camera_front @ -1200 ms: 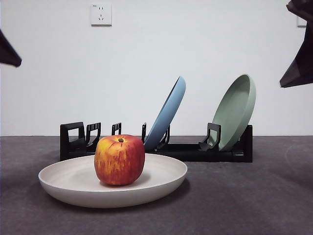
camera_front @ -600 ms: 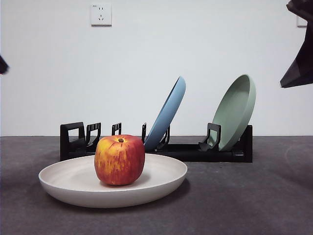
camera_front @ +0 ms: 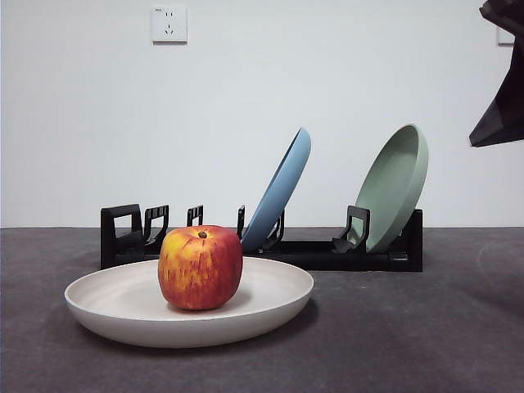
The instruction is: Take the yellow plate from the plate rack,put the plate on the table,take the apple from the table,put the apple in the plate
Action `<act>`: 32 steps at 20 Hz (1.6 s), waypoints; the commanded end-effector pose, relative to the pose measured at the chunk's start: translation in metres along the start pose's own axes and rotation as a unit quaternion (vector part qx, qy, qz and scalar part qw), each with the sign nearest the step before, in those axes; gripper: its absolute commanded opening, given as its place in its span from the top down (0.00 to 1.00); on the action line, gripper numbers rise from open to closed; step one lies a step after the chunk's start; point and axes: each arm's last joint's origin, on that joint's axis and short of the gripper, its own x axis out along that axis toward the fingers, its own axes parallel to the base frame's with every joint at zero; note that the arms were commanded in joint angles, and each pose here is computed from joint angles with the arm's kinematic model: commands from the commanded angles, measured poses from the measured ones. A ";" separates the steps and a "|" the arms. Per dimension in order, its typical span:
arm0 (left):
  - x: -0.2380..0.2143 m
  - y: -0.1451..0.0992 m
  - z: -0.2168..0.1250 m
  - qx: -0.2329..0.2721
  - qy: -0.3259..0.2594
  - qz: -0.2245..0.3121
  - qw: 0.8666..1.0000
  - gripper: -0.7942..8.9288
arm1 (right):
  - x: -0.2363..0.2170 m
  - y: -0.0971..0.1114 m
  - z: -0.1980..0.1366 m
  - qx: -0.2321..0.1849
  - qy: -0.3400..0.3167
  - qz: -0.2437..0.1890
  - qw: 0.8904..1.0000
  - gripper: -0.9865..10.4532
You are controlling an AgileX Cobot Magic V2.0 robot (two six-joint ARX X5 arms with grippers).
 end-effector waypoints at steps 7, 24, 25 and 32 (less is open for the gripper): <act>0.012 -0.001 -0.053 -0.014 0.013 -0.013 1.000 0.92 | 0.000 0.000 -0.001 0.004 -0.002 0.001 1.000 0.91; 0.013 -0.002 -0.065 -0.020 0.020 -0.022 0.999 0.92 | 0.000 0.000 -0.001 0.004 -0.002 0.001 1.000 0.91; 0.013 -0.002 -0.065 -0.020 0.020 -0.022 0.999 0.92 | 0.000 0.000 -0.001 0.005 -0.002 0.001 1.000 0.91; 0.013 -0.002 -0.065 -0.020 0.020 -0.022 0.999 0.92 | 0.000 0.000 -0.001 -0.002 0.000 0.000 1.000 0.91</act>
